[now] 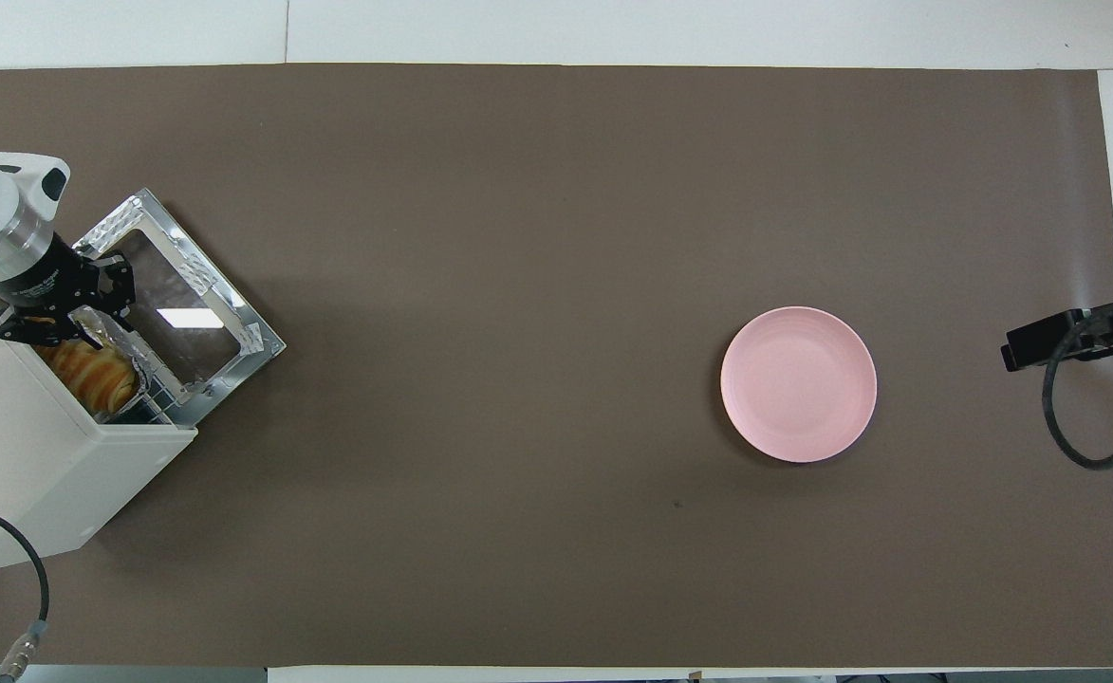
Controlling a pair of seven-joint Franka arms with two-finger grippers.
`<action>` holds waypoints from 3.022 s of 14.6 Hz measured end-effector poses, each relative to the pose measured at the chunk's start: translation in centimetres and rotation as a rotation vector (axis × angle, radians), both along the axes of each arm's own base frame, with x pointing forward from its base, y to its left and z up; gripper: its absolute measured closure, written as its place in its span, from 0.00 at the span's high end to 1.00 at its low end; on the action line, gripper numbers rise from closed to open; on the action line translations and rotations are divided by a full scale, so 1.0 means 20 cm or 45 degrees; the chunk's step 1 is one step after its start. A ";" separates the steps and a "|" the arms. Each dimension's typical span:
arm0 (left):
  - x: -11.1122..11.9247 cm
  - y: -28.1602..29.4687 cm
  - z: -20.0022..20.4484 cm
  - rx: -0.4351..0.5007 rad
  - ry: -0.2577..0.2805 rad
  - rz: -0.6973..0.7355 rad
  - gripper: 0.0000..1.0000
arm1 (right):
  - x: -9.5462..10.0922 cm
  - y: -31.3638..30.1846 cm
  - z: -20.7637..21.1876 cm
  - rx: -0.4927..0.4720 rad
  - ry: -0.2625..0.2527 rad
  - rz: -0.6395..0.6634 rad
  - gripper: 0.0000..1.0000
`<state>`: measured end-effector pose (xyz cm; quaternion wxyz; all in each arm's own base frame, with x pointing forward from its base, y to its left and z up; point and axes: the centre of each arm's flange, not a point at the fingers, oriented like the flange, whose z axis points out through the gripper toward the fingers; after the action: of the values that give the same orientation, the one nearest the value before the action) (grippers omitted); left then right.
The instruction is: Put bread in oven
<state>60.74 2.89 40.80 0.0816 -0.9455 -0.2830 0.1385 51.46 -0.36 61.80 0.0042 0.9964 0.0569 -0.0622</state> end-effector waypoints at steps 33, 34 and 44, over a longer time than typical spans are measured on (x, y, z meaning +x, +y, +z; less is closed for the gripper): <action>-0.22 0.22 0.94 -0.163 -0.334 -0.489 1.00 | 0.00 0.00 0.00 0.000 0.000 0.000 1.00; -0.22 0.22 0.94 -0.163 -0.335 -0.489 1.00 | 0.00 0.00 0.00 0.000 0.000 0.000 1.00; -0.22 0.22 0.94 -0.165 -0.337 -0.494 1.00 | 0.00 0.00 0.00 0.000 0.000 0.000 1.00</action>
<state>56.38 7.21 59.51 0.0081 -0.9954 -0.0951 0.0130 51.46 -0.36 61.80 0.0042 0.9964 0.0569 -0.0623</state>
